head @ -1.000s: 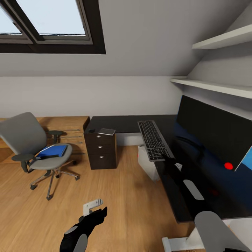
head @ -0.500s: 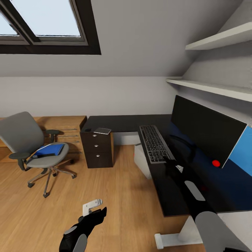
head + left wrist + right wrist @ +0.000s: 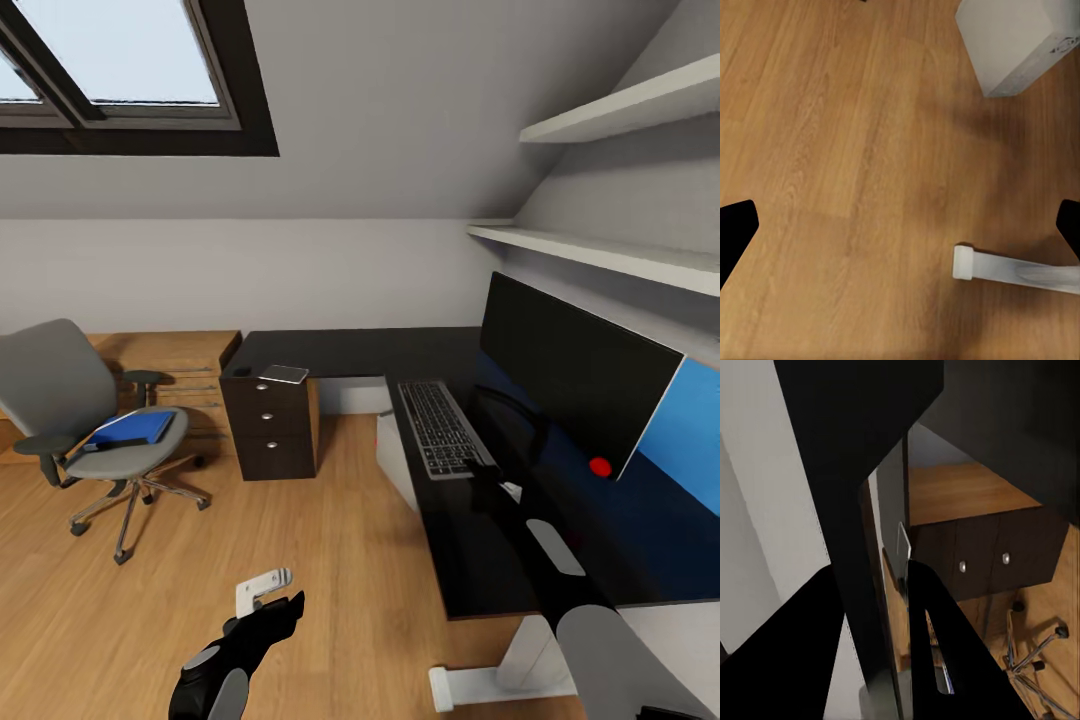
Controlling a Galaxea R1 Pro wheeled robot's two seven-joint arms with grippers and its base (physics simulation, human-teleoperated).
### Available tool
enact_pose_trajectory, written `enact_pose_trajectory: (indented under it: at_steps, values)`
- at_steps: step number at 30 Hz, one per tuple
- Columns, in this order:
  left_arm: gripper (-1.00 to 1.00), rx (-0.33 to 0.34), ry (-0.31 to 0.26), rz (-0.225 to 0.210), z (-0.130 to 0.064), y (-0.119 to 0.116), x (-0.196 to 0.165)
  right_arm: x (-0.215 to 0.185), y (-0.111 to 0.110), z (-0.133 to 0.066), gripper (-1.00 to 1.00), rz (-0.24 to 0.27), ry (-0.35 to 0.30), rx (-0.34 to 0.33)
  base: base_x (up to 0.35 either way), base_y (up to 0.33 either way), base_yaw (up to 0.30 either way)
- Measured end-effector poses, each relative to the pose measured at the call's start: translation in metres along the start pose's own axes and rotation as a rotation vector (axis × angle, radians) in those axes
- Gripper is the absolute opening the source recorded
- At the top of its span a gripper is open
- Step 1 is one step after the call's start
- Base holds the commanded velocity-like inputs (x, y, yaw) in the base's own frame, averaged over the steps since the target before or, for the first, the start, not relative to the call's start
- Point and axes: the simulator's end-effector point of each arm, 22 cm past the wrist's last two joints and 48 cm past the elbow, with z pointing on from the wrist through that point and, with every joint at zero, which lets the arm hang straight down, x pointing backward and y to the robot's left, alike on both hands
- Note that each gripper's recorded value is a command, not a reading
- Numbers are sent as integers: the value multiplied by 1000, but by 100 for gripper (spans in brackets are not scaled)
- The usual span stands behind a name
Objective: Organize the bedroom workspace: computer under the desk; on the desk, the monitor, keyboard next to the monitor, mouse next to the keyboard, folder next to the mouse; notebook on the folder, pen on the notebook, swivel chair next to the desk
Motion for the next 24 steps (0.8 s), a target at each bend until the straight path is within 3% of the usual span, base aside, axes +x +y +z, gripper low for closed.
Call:
enact_pose_trajectory:
  at_steps: [11, 13, 24]
  values:
    - [100, -12, -4, 10, 0, 10, -2, -2, -10, 0, -100, 0, -14, 39, 142, -142, 0]
    - [100, -14, 0, 9, 1, 11, -2, -8, -10, 0, -100, -2, -44, 40, 18, -19, 0]
    - [100, -39, -8, -18, 1, 26, -8, -6, -11, 0, -100, -1, -46, 41, 37, -8, 0]
